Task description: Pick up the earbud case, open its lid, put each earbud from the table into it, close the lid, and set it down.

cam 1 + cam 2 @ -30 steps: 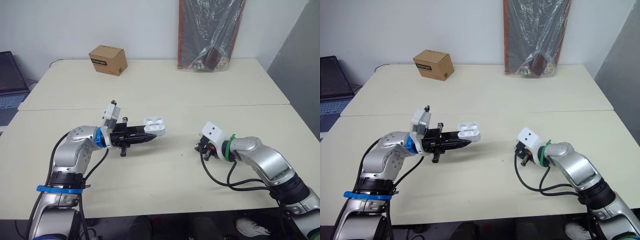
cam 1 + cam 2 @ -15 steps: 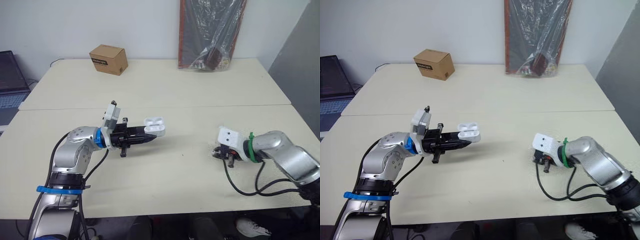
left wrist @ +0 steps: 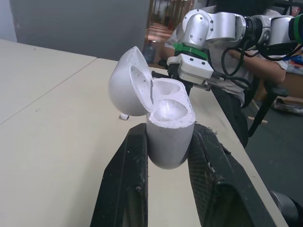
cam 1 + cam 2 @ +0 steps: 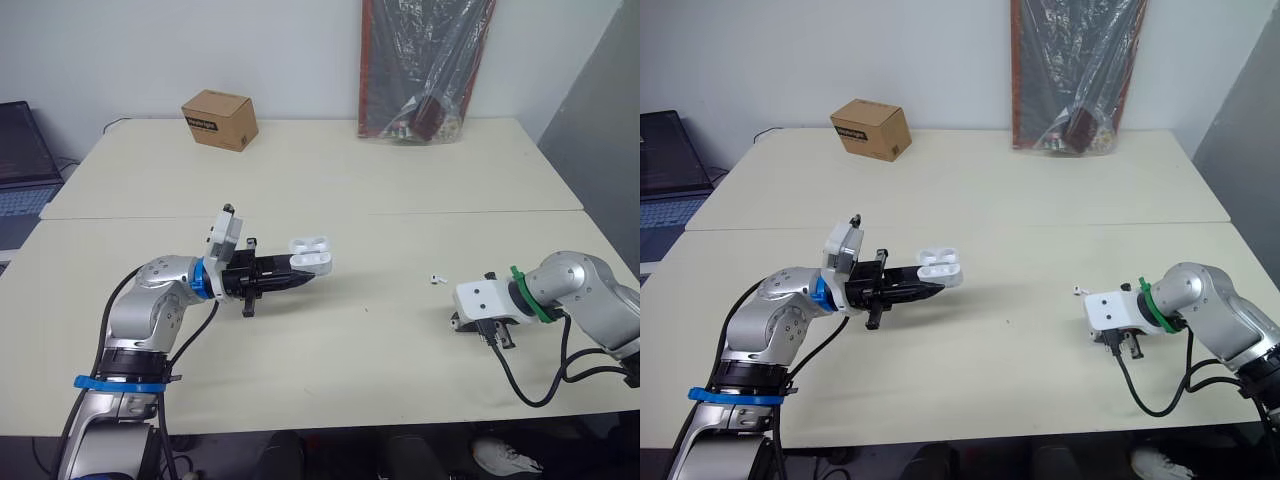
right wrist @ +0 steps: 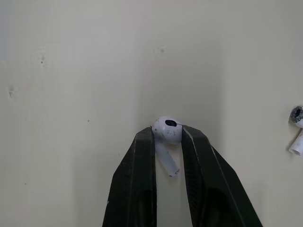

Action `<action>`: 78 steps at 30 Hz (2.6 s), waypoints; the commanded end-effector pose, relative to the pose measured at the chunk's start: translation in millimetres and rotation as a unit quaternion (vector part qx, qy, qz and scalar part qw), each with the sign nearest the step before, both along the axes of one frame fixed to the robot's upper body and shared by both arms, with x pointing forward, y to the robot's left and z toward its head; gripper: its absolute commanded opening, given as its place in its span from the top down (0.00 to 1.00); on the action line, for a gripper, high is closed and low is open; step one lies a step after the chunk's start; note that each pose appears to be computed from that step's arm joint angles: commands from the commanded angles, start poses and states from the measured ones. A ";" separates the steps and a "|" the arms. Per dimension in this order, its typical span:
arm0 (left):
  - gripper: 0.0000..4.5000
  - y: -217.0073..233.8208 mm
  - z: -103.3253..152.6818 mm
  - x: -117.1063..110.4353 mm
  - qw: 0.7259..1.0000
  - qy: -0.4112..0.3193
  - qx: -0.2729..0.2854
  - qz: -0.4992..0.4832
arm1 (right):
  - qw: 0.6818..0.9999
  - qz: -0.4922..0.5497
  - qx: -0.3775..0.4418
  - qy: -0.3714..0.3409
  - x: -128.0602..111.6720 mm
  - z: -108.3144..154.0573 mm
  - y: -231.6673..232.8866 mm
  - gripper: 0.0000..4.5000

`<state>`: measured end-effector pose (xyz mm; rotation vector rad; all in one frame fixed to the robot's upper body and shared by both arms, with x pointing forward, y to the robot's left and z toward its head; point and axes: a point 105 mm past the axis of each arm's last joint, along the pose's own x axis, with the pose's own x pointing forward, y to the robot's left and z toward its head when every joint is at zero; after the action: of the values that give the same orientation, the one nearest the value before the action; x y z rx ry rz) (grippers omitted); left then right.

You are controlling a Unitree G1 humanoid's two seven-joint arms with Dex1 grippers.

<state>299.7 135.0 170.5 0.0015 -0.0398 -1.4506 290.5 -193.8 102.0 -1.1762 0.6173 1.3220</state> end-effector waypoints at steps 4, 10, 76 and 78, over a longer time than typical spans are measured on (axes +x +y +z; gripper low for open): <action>0.81 1.1 10.8 -2.9 1.000 -0.021 -0.010 -0.002 | 0.999 -0.014 -0.036 0.028 -1.6 -9.3 -17.2 0.83; 0.81 0.1 10.4 -3.1 1.000 -0.021 -0.012 -0.002 | 0.998 -0.028 -0.040 0.040 -4.3 -5.1 -15.9 0.37; 0.81 -5.3 4.0 -3.0 1.000 -0.016 -0.015 -0.002 | 0.922 -0.378 -0.052 0.065 -9.6 13.6 30.3 0.34; 0.81 -5.3 3.9 -3.0 1.000 -0.016 -0.015 -0.002 | 0.922 -0.378 -0.051 0.065 -9.5 13.3 30.9 0.42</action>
<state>299.4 130.9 165.3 -0.0292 -0.0466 -1.4379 280.0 -164.2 108.5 -0.7859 1.1366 0.7097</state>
